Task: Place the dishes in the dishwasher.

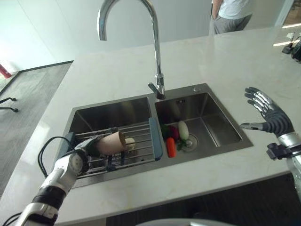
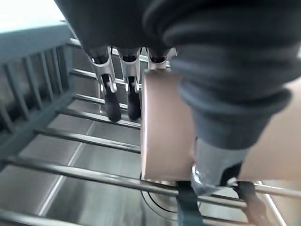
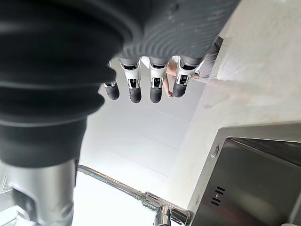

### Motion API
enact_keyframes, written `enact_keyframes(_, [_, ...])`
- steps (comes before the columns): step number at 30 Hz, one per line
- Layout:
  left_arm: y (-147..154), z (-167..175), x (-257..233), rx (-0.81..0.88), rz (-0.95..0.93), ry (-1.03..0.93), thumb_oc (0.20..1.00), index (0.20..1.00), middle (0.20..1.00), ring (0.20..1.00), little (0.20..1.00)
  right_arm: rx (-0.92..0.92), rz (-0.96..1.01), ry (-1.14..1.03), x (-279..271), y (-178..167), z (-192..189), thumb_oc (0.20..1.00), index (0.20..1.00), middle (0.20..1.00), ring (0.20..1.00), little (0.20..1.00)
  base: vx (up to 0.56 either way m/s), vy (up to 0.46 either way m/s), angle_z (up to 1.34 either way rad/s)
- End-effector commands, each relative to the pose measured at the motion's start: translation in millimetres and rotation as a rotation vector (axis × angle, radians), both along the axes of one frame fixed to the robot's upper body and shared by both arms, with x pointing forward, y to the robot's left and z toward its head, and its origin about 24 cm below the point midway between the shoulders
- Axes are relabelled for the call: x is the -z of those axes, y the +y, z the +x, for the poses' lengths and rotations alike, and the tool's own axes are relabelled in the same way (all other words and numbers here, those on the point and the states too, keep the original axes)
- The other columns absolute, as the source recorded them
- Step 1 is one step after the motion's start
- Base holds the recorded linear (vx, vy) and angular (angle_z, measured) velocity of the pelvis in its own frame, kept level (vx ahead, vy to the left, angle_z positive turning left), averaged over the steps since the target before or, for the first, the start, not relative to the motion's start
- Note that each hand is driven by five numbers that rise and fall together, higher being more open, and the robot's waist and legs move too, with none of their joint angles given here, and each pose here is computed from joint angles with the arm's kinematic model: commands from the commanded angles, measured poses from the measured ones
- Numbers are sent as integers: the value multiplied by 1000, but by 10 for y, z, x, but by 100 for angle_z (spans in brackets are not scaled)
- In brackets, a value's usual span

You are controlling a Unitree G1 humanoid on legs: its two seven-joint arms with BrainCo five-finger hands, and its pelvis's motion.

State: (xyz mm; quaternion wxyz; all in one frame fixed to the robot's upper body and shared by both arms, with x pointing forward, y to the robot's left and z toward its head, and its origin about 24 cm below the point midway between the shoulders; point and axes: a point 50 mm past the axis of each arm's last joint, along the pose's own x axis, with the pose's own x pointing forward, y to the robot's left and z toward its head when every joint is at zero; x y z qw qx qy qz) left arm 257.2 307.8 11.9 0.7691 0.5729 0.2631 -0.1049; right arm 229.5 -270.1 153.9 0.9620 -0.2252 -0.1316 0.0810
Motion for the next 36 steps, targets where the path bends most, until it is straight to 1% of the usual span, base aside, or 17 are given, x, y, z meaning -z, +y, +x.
enact_keyframes(1, [184,-20,100,-48,136,111,200,200,200,200,200,-52,-3,-200,-485,35,10,1000,1000,1000,1000,1000,30,17,1])
enact_keyframes(7, [170,20,91,-68,112,28,200,200,200,200,200,-63,-11,-200,-472,58,10,1000,1000,1000,1000,1000,0,0,0])
enact_keyframes(12, [140,103,-55,-46,87,-99,200,200,200,200,200,-44,3,-204,-432,35,-19,1000,1000,1000,1000,1000,0,0,0])
enact_keyframes(17, [81,111,-256,-40,-59,-252,200,200,200,200,200,-14,-10,-193,-363,29,-48,1000,1000,1000,1000,1000,34,-10,2])
enact_keyframes(20, [44,65,-454,-31,-193,-376,200,200,200,200,200,22,8,-188,-298,-18,-94,1000,1000,1000,1000,1000,54,-29,2])
enact_keyframes(22, [32,9,-633,-12,-244,-460,200,200,200,200,200,32,-11,-190,-286,-18,-135,1000,1000,1000,1000,1000,19,-16,2])
enact_keyframes(25, [-9,-50,-758,5,-300,-537,200,200,200,200,200,49,10,-177,-228,-33,-156,1000,1000,1000,1000,1000,-1,-13,6])
enact_keyframes(29, [-64,-152,-906,44,-328,-601,200,200,200,200,200,58,-10,-167,-189,-10,-213,1000,1000,1000,1000,1000,-6,-44,11])
enact_keyframes(30, [-72,-195,-950,53,-339,-633,200,200,200,200,200,66,16,-169,-183,-26,-236,1000,1000,1000,1000,1000,-13,-51,7])
enact_keyframes(36, [-55,-342,-1151,37,-425,-801,200,200,200,200,200,83,30,-160,-106,-9,-280,1000,1000,1000,1000,1000,-16,-59,1])
